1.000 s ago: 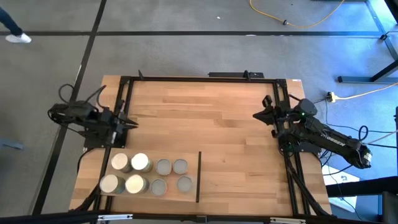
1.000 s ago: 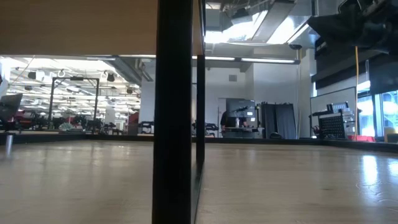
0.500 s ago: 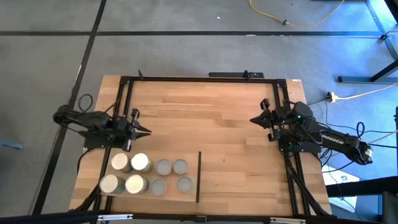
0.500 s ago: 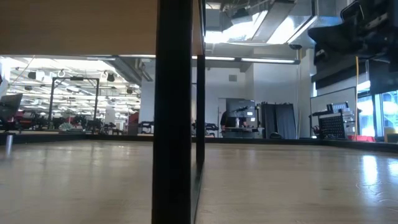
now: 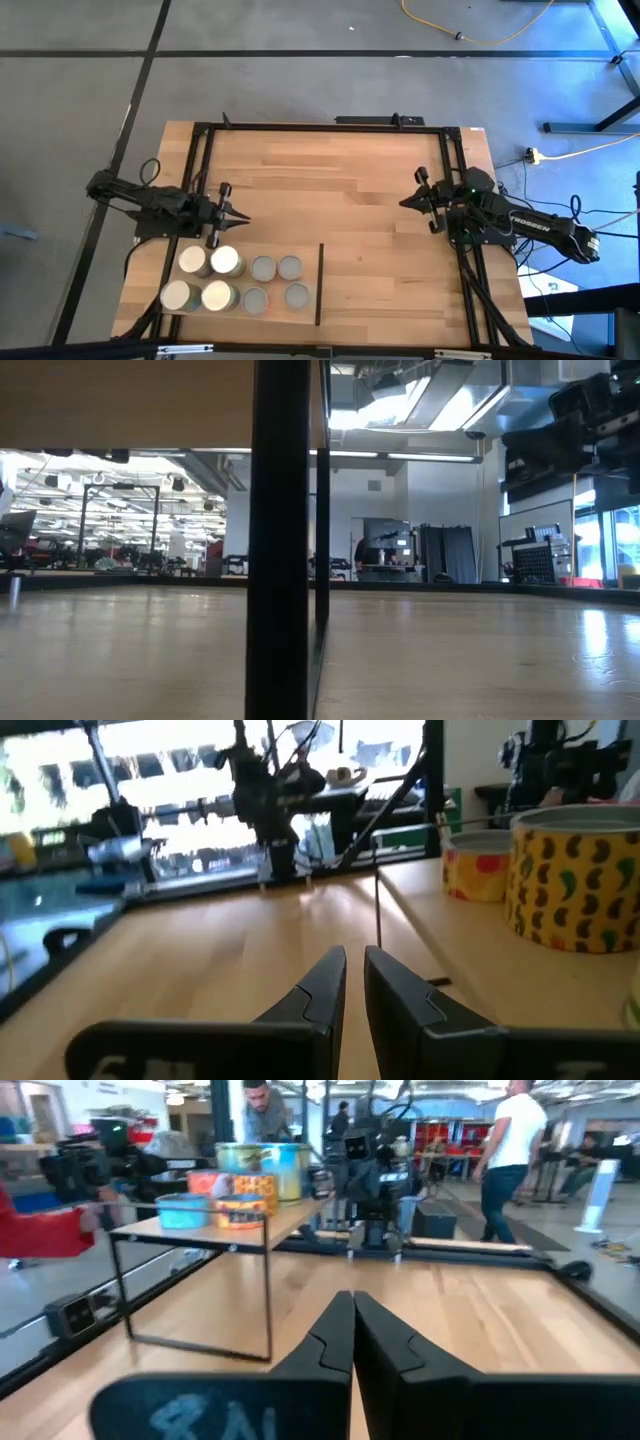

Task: Pick and place cans onto a shelf
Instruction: Return to Home Position

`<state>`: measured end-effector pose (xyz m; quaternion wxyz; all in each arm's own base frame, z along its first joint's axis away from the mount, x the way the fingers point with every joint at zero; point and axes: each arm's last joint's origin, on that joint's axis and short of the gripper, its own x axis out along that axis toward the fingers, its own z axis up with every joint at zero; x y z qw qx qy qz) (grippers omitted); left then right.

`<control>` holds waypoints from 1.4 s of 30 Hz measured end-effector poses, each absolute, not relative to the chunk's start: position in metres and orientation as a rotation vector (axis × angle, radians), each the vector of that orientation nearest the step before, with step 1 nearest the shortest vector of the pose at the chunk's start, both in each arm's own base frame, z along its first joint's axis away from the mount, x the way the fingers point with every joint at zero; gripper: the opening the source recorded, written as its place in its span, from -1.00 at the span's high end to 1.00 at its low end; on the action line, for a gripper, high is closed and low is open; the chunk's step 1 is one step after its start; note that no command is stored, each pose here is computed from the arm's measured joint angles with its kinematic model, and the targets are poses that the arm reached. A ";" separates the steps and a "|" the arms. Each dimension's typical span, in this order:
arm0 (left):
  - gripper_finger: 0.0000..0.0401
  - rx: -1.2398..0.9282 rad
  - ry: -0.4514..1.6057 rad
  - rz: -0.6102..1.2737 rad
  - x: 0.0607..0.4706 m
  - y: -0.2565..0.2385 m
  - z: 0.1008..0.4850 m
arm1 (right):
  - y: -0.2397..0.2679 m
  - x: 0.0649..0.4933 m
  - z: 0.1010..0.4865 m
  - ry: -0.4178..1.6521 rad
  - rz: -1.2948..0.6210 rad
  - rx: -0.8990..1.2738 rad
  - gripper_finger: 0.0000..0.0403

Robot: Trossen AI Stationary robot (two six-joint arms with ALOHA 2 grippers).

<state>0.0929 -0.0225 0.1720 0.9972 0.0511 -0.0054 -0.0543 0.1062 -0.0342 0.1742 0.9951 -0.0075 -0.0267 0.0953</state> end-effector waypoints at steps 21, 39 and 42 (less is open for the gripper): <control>0.83 0.067 -0.029 -0.123 0.094 -0.023 0.169 | -0.039 0.105 0.148 0.195 0.000 0.014 0.97; 0.83 0.058 -0.033 -0.122 0.094 -0.023 0.170 | -0.039 0.105 0.148 0.194 0.000 0.012 0.97; 0.83 0.057 -0.034 -0.122 0.094 -0.023 0.170 | -0.039 0.105 0.148 0.194 0.000 0.012 0.97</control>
